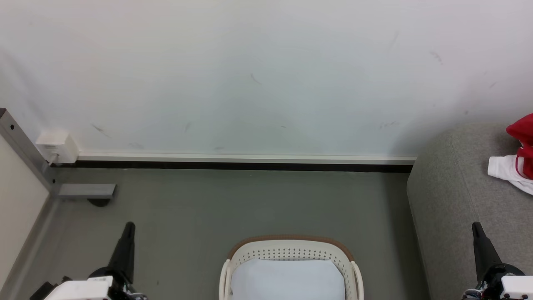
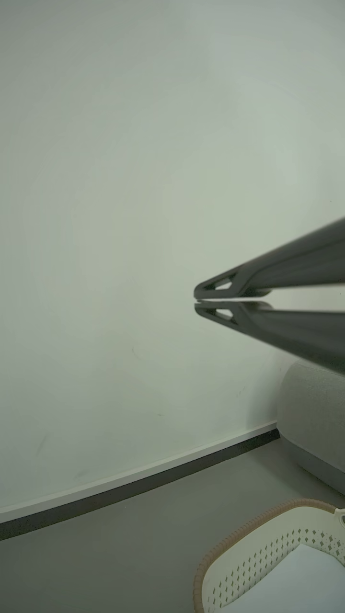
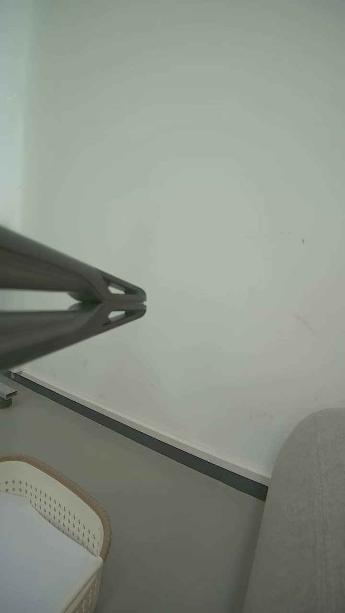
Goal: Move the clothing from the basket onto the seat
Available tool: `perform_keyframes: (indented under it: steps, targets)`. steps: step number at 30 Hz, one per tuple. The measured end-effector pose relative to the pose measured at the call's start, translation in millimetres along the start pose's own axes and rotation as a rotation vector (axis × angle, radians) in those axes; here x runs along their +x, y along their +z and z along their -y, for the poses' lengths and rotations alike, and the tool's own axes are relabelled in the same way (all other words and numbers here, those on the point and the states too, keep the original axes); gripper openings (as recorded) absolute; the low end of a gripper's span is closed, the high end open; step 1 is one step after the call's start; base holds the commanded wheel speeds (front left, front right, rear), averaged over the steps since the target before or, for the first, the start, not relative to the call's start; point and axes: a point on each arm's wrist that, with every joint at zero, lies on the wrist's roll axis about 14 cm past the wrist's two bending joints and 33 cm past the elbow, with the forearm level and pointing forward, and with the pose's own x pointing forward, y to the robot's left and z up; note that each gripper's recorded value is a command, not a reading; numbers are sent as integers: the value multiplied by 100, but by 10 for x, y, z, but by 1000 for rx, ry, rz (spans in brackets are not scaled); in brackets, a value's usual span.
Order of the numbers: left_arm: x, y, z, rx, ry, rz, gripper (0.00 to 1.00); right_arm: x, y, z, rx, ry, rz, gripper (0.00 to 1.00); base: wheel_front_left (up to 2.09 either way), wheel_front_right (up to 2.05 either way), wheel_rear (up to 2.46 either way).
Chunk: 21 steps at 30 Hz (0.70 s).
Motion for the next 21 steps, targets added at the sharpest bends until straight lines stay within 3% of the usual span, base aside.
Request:
perform_keyframes:
  steps: [21]
  targets:
    - [0, -1, 0, 0, 0, 0, 0, 0, 0, 0, 0, 0, 0, 0, 0, 0, 0]
